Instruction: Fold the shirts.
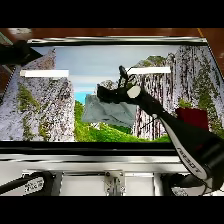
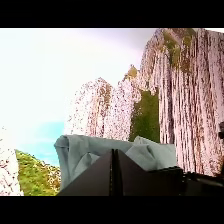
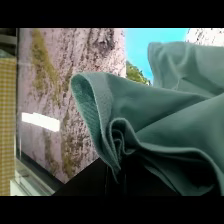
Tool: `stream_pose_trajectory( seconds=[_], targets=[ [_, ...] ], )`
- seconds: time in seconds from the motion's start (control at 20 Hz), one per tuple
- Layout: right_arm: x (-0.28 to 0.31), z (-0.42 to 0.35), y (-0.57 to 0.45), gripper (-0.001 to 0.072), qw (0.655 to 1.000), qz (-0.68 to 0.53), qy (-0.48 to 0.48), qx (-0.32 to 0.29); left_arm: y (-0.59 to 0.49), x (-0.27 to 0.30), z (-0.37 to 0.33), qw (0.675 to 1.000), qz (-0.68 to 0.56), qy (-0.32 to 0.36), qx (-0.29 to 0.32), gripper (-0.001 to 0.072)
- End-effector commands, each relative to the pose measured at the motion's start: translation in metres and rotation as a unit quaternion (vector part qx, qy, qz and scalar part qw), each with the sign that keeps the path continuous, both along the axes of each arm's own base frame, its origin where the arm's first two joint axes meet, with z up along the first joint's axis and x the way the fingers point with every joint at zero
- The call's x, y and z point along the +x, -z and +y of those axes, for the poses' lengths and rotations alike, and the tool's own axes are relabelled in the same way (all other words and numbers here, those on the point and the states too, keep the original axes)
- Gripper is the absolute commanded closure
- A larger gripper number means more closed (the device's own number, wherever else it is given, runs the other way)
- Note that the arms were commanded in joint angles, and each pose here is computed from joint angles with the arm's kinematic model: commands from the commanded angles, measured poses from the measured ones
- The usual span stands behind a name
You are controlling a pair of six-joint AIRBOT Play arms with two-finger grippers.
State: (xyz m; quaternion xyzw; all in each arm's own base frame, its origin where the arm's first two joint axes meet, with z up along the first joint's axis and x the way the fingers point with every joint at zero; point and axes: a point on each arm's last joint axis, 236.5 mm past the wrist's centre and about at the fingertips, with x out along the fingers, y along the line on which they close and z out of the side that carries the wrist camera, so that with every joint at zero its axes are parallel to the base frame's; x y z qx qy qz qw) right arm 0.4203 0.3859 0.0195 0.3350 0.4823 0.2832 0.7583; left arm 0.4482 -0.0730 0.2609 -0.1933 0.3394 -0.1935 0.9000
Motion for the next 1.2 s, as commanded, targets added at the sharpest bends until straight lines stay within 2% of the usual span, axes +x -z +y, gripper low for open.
stream_pose_trajectory(
  seconds=[0.0, 0.05, 0.15, 0.2, 0.25, 0.4, 0.5, 0.6, 0.7, 0.75, 0.8, 0.85, 0.95, 1.15],
  targets=[
    [-0.008, 0.036, 0.042, 0.0647, 0.997, 0.057, 0.027, 0.039, -0.033, -0.029, 0.017, 0.999, -0.03, -0.019, 0.016, 0.0672],
    [-0.011, 0.042, 0.043, 0.0647, 0.996, 0.063, 0.028, 0.048, -0.034, -0.031, 0.016, 0.999, -0.031, -0.017, 0.016, 0.0672],
    [-0.009, 0.047, 0.041, 0.0582, 0.995, 0.066, 0.037, 0.064, -0.031, -0.031, 0.013, 0.999, -0.026, -0.012, 0.016, 0.0672],
    [-0.005, 0.046, 0.039, 0.027, 0.994, 0.067, 0.048, 0.071, -0.028, -0.032, 0.011, 1.0, -0.023, -0.01, 0.015, 0.0672],
    [-0.004, 0.047, 0.037, 0.0133, 0.994, 0.066, 0.051, 0.076, -0.025, -0.032, 0.009, 1.0, -0.019, -0.008, 0.014, 0.0672],
    [-0.004, 0.041, 0.034, 0.0133, 0.996, 0.057, 0.026, 0.071, -0.015, -0.032, 0.004, 1.0, -0.007, -0.001, 0.012, 0.0672],
    [-0.016, 0.028, 0.036, 0.0133, 0.997, 0.059, -0.031, 0.048, -0.012, -0.033, 0.004, 1.0, -0.003, -0.001, 0.012, 0.0672],
    [-0.028, -0.01, 0.045, 0.0133, 0.994, 0.068, -0.09, -0.011, -0.012, -0.033, 0.004, 1.0, -0.004, 0.001, 0.014, 0.0672],
    [-0.031, -0.075, 0.058, 0.0132, 0.985, 0.093, -0.11, -0.096, -0.012, -0.033, 0.004, 1.0, -0.004, 0.001, 0.014, 0.0672],
    [-0.031, -0.115, 0.064, 0.0103, 0.978, 0.111, -0.111, -0.14, -0.012, -0.033, 0.004, 1.0, -0.004, 0.001, 0.014, 0.0671],
    [-0.032, -0.153, 0.07, 0.0034, 0.969, 0.131, -0.105, -0.179, -0.012, -0.033, 0.004, 1.0, -0.004, 0.001, 0.014, 0.0671],
    [-0.034, -0.19, 0.078, 0.0034, 0.96, 0.16, -0.094, -0.208, -0.012, -0.033, 0.004, 1.0, -0.003, 0.0, 0.014, 0.0671],
    [-0.033, -0.227, 0.087, 0.0034, 0.955, 0.198, -0.064, -0.21, -0.012, -0.033, 0.004, 1.0, -0.003, 0.0, 0.014, 0.0671],
    [-0.036, -0.224, 0.113, 0.0034, 0.955, 0.228, -0.072, -0.175, -0.012, -0.033, 0.004, 1.0, -0.003, 0.001, 0.013, 0.0671]
  ],
)
